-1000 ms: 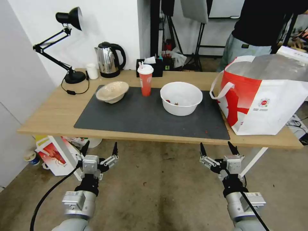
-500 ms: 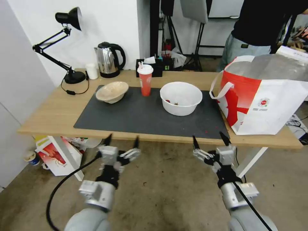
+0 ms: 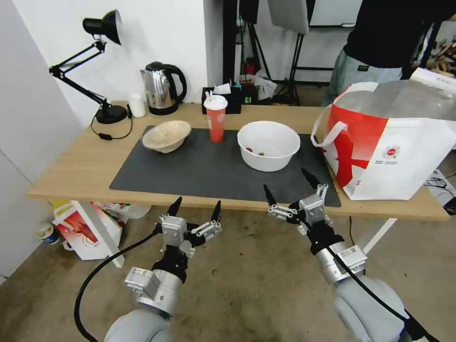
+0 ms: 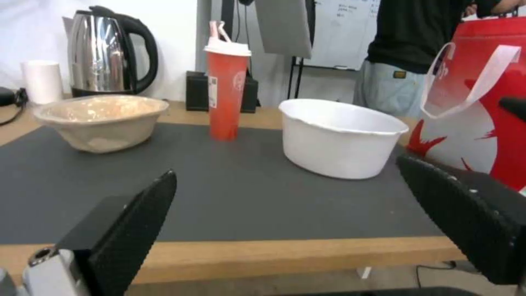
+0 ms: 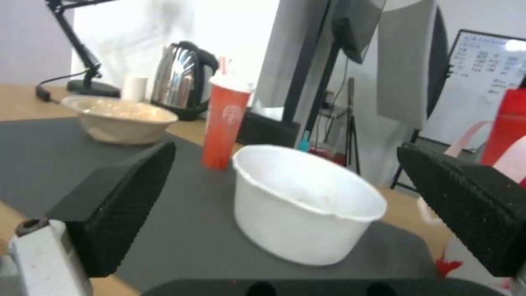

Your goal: Pick up the trash from the table and place it into the takeout bag.

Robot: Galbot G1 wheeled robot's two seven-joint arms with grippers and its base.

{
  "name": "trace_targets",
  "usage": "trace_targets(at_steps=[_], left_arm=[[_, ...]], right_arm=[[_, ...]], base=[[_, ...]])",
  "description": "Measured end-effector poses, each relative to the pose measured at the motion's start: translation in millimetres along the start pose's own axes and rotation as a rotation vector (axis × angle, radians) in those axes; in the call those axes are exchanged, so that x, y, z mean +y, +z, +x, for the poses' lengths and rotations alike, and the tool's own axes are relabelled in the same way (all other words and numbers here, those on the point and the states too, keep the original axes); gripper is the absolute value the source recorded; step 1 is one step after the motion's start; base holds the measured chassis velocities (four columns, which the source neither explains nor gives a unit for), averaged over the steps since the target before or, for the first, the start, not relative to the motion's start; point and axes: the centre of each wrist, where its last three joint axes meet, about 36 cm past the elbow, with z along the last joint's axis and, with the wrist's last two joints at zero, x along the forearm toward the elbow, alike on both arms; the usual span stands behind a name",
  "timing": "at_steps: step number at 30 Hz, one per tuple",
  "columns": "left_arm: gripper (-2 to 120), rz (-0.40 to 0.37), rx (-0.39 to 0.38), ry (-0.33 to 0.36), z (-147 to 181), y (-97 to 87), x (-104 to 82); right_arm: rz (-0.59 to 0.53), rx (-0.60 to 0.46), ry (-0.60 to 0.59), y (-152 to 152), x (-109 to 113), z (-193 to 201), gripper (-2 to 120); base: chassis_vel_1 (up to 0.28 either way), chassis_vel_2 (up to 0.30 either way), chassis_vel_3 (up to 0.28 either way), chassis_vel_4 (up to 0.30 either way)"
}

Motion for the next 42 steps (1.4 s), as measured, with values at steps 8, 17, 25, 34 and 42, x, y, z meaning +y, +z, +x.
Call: trace_targets(at_steps=[8, 17, 25, 34, 42], left_arm=[[100, 0.000, 0.050, -0.031, 4, -1.4, 2.9], [100, 0.010, 0.084, -0.050, 7, 0.5, 3.0], [100, 0.005, 0.099, -0.070, 10, 3.3, 6.2], [100, 0.009, 0.102, -0.095, 12, 3.7, 7.8], [100, 0.006, 0.111, -0.109, 15, 5.2, 8.5]], right_arm=[[-0.007, -0.068, 0.035, -15, -32, -16, 100], [-0.002, -0.114, -0.029, -42, -69, -50, 100], [-0.056, -0.074, -0.156, -80, -93, -103, 100], [-0.070, 0.138, -0.287, -117, -101, -159, 100], [-0.042, 0.400, -0.398, -133, -94, -207, 100]], base=[[0.000, 0.000, 0.000, 0.000], [0.000, 0.000, 0.000, 0.000], [0.000, 0.000, 0.000, 0.000], [0.000, 0.000, 0.000, 0.000], [0.000, 0.000, 0.000, 0.000]])
